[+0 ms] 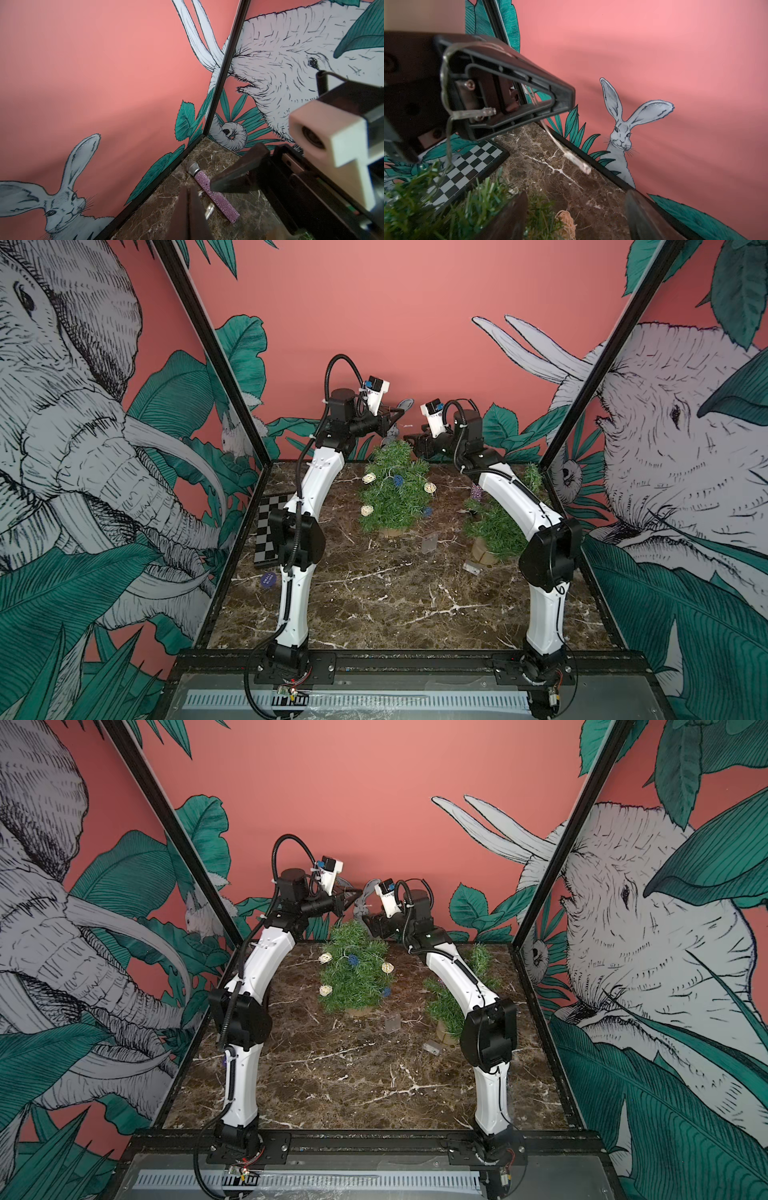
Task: Wrap string light around the christmas tree
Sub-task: Wrap the light string around the Christmas tree.
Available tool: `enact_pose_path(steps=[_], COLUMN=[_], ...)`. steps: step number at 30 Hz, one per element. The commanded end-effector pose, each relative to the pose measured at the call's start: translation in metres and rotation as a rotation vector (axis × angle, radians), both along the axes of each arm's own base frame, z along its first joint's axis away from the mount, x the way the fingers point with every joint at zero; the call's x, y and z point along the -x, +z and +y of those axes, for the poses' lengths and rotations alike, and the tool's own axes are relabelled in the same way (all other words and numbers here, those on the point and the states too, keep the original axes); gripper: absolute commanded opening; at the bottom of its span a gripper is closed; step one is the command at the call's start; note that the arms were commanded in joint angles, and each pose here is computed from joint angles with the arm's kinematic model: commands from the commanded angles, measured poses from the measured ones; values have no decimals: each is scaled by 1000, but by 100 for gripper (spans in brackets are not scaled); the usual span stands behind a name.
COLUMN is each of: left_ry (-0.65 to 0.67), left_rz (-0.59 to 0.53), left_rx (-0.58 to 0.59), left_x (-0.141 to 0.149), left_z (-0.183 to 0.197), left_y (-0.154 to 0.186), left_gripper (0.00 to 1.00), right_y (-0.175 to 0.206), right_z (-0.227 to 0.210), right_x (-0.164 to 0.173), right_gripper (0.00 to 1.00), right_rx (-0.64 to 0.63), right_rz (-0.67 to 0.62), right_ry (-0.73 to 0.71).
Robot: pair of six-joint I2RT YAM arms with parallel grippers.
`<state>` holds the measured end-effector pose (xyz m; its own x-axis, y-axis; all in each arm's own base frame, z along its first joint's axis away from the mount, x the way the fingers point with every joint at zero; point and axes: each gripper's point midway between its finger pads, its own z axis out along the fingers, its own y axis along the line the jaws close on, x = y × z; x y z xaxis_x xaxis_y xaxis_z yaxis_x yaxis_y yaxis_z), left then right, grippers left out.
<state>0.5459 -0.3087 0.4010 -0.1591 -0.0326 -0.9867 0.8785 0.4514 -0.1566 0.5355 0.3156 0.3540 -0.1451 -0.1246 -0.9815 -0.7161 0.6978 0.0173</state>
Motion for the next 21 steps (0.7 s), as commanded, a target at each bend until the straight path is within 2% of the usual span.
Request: enact_pose_path(steps=[1, 4, 6, 9, 14, 16, 18, 20, 21], left_ry=[-79, -92, -95, -106, -104, -97, -75, -36, -13], left_rz=[-23, -2, 7, 18, 11, 7, 6, 10, 15], left_rx=[17, 11, 8, 2, 3, -1, -10, -24, -28], left_x=[24, 32, 35, 38, 42, 42, 40, 37, 35], left_z=[-14, -16, -15, -15, -13, -11, -6, 2, 8], left_y=[21, 18, 17, 16, 22, 24, 25, 25, 24], left_gripper=[0, 0, 0, 0, 0, 1, 10, 29, 34], right_y=[13, 19, 22, 25, 28, 29, 30, 31, 30], right_z=[13, 17, 19, 17, 4, -1, -8, -17, -22], right_x=[-16, -26, -29, -29, -24, -19, -13, -6, -3], right_gripper=[77, 74, 67, 52, 16, 10, 7, 4, 3], right_rx=[-33, -64, -72, -89, -82, -68, -52, -31, -20], right_rz=[-81, -105, -106, -107, -119, -124, -130, -138, -139], right_ry=[-10, -36, -39, -48, -104, -117, -137, -154, -163])
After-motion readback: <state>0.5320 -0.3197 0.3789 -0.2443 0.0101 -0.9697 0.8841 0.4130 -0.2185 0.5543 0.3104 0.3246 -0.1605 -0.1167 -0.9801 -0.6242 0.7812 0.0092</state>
